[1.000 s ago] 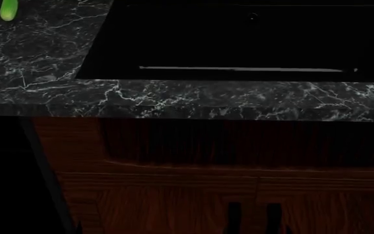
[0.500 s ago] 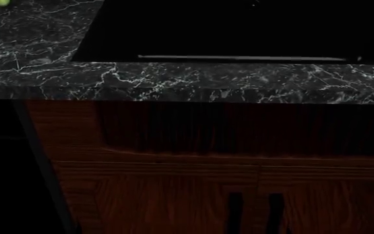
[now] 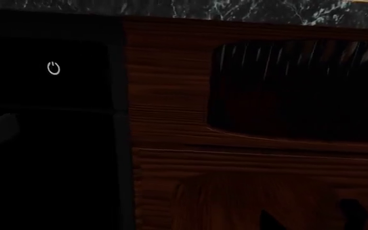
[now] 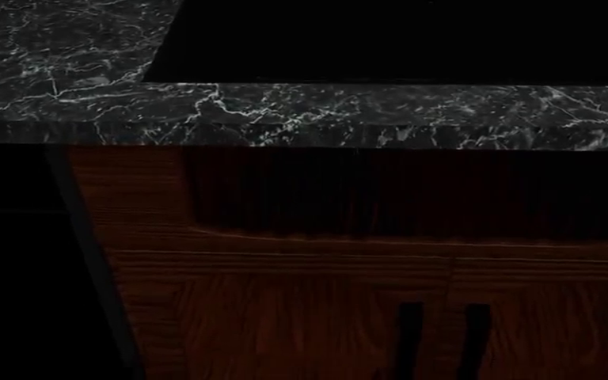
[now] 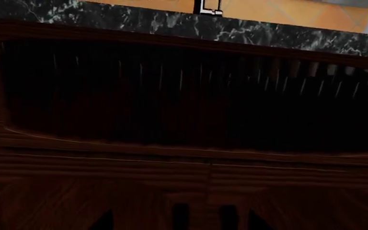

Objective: Open the dishwasher door

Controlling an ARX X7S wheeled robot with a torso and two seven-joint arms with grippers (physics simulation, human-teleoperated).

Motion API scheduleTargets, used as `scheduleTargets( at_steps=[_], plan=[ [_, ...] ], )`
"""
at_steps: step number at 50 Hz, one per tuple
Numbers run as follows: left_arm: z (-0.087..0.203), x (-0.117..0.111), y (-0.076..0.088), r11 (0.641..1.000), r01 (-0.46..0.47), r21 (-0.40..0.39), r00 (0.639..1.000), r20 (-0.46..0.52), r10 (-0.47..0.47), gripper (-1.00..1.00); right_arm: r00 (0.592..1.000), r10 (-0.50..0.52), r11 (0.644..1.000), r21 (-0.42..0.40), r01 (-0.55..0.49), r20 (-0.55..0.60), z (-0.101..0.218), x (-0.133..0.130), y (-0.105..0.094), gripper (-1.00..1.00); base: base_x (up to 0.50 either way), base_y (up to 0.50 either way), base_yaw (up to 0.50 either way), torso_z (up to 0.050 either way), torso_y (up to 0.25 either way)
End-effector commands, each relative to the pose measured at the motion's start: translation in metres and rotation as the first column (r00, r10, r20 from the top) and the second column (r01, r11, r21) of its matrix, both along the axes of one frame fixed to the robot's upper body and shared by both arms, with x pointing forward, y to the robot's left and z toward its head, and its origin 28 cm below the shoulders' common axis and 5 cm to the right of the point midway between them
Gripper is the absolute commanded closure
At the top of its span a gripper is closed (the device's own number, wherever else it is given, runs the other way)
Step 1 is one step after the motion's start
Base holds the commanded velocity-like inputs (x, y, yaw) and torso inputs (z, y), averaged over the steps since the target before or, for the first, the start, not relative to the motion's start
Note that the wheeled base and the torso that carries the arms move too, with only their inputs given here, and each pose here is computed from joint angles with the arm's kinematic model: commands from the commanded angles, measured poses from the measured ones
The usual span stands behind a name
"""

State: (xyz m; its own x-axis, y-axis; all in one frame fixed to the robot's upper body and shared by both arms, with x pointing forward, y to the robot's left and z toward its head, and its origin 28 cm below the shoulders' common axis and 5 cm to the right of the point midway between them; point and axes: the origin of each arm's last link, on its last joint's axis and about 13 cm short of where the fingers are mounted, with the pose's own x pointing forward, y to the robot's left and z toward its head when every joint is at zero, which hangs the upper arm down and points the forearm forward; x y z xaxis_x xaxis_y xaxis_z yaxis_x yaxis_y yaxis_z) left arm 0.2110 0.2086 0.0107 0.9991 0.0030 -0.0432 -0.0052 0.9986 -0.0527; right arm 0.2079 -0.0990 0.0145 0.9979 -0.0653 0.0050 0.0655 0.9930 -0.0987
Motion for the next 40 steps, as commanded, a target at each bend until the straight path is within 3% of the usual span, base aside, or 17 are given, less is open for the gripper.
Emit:
scheduleTargets(
  at_steps=[1, 40],
  plan=[
    [0.000, 0.000, 0.001, 1.000, -0.002, -0.011, 1.000, 0.006, 0.002, -1.00, 1.000, -0.002, 1.000, -0.026, 0.002, 0.005, 0.001, 0.000, 0.001, -1.00, 0.00, 0.50, 0.00, 0.000, 0.000],
    [0.006, 0.002, 0.004, 1.000, -0.016, 0.005, 1.000, 0.024, 0.016, -1.00, 1.000, -0.002, 1.000, -0.030, 0.003, 0.028, 0.011, 0.001, 0.000, -1.00, 0.00, 0.50, 0.00, 0.000, 0.000]
  ],
)
